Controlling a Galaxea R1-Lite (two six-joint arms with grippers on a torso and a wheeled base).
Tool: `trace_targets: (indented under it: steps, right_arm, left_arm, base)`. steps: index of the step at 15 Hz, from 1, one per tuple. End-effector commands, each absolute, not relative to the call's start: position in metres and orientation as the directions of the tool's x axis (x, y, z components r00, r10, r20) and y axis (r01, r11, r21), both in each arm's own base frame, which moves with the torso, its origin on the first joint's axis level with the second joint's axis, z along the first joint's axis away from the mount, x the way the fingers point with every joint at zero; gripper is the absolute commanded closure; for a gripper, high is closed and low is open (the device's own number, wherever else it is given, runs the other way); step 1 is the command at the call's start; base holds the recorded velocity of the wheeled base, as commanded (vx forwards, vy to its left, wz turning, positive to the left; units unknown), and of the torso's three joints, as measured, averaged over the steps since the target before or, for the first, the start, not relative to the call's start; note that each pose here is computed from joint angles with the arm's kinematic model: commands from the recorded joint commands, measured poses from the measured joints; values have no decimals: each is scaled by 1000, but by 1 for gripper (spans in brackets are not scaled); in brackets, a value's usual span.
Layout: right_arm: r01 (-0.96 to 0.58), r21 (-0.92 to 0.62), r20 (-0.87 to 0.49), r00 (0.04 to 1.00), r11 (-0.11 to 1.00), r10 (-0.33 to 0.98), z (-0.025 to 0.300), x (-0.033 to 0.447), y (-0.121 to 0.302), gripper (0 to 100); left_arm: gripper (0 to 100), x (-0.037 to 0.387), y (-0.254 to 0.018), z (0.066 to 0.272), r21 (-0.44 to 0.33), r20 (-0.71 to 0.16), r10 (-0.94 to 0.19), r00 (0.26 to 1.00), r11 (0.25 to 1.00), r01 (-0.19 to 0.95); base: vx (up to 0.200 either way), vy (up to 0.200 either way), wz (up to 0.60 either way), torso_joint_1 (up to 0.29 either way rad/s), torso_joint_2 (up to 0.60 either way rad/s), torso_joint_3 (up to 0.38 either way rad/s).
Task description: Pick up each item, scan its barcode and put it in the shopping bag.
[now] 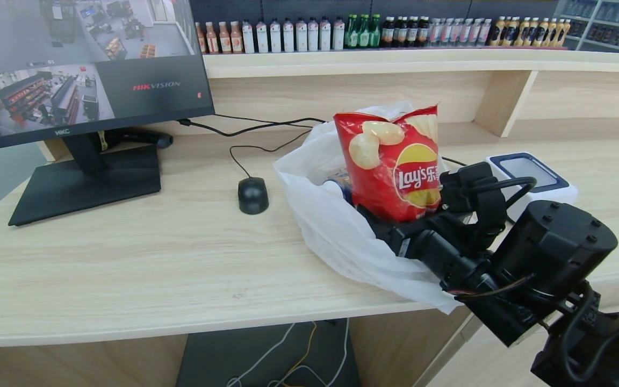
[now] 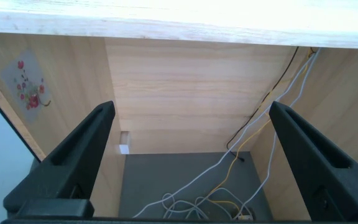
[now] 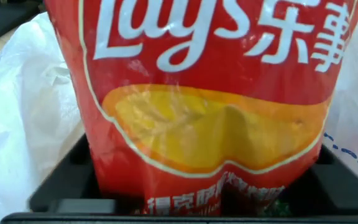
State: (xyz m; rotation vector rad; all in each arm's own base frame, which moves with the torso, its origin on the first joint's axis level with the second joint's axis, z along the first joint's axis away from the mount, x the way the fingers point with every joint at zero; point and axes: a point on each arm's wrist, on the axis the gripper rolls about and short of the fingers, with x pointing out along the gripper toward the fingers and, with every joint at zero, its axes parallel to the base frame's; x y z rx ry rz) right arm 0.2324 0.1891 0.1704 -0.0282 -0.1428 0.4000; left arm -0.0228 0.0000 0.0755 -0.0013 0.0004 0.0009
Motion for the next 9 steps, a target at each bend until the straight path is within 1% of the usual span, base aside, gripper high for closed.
trace_targets:
  steps: [1, 6, 7, 9]
  right_arm:
    - [-388, -50, 145, 909, 920, 391, 173, 232, 189, 0]
    - [-388, -24, 197, 902, 921, 385, 190, 224, 183, 0]
    - [-388, -14, 227, 897, 922, 381, 199, 218, 178, 0]
    - [-387, -4, 256, 891, 922, 375, 209, 212, 173, 0]
  left_arm:
    - [0, -23, 0, 75, -2, 0, 0, 1000, 1000, 0]
    - [0, -23, 0, 75, -2, 0, 2, 1000, 1000, -2]
    - [0, -23, 0, 75, -2, 0, 2, 1000, 1000, -2]
    - [0, -23, 0, 75, -2, 0, 2, 1000, 1000, -2]
  base:
    - [0, 0, 0, 0, 0, 0]
    - [0, 0, 0, 0, 0, 0]
    - [0, 0, 0, 0, 0, 0]
    - [0, 0, 0, 0, 0, 0]
